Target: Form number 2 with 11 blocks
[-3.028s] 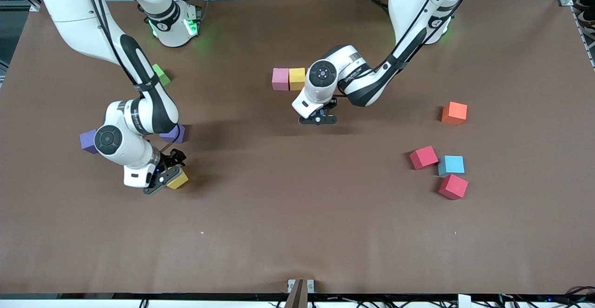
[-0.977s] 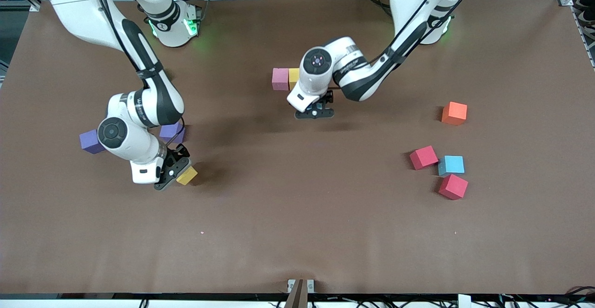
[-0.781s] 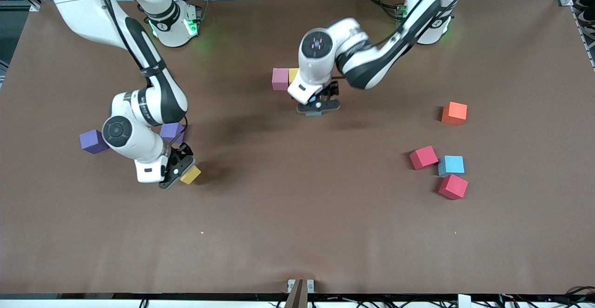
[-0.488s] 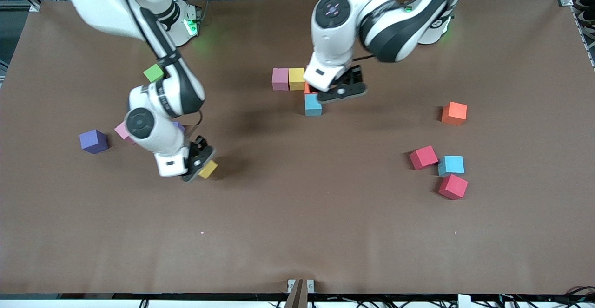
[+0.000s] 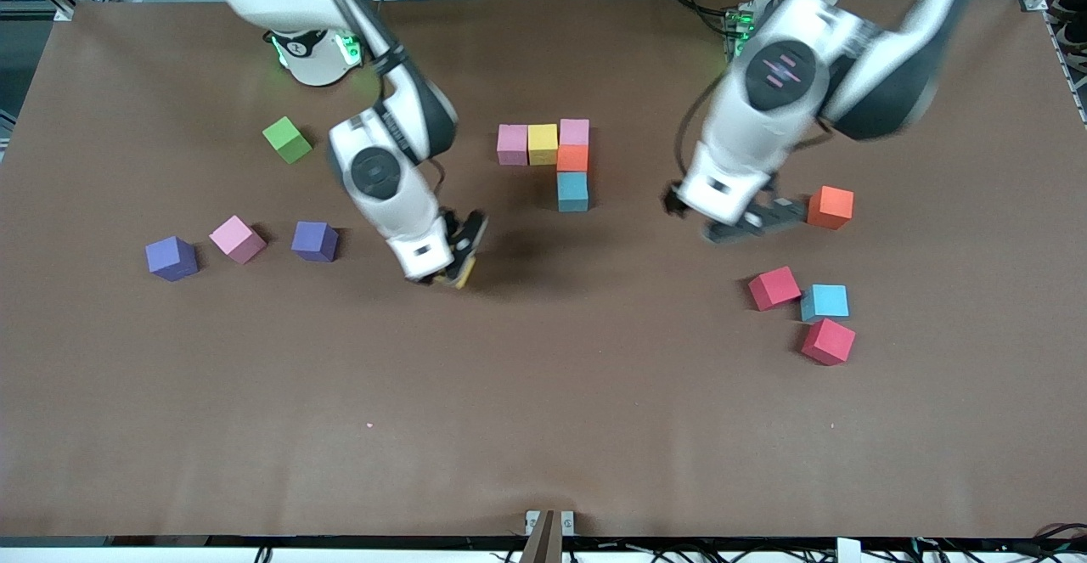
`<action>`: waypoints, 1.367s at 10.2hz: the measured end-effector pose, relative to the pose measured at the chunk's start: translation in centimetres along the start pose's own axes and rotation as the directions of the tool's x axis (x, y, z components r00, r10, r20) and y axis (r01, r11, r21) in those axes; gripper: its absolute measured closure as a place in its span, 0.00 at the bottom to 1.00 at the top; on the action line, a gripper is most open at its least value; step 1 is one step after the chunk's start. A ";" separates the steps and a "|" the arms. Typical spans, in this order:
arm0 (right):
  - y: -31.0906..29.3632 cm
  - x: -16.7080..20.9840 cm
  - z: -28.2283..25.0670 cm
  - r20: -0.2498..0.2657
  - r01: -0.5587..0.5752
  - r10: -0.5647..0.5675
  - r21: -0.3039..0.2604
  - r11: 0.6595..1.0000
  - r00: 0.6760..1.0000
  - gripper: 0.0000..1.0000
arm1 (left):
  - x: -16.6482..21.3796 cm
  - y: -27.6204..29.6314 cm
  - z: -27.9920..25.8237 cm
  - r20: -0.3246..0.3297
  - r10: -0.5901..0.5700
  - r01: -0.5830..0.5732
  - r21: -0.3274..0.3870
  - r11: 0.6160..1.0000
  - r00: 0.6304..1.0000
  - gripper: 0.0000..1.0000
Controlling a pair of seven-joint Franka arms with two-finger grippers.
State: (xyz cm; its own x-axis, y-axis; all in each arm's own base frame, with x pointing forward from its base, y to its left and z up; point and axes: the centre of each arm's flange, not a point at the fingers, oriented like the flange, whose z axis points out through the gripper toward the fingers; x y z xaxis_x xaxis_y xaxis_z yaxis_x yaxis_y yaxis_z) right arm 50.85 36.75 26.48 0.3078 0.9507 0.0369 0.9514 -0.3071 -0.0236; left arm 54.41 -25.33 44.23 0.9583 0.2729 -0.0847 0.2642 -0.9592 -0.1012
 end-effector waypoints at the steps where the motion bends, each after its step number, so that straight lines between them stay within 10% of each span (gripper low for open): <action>1: -3.0 2.1 0.2 0.002 0.058 -0.058 0.003 0.998 0.998 0.47 | 2.3 -2.4 1.4 0.024 -0.007 0.007 0.011 1.000 1.000 0.00; 5: -13.1 7.4 3.6 0.035 0.234 -0.235 0.031 0.972 0.971 0.47 | 8.9 -8.3 9.6 0.071 0.023 -0.025 0.018 1.000 0.997 0.00; 14: -16.4 8.9 6.5 0.053 0.293 -0.295 0.044 0.955 0.954 0.47 | 11.0 -8.8 21.2 0.085 0.009 -0.008 -0.007 1.000 0.996 0.00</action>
State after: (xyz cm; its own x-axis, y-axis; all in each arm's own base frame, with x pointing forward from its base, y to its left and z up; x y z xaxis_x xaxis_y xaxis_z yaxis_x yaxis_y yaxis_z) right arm 37.90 50.49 20.71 0.0121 0.9999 -0.0106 0.9984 -0.0126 -0.0554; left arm 60.28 -12.29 23.22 0.9479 0.2696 -0.1697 0.2569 -0.9619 -0.0932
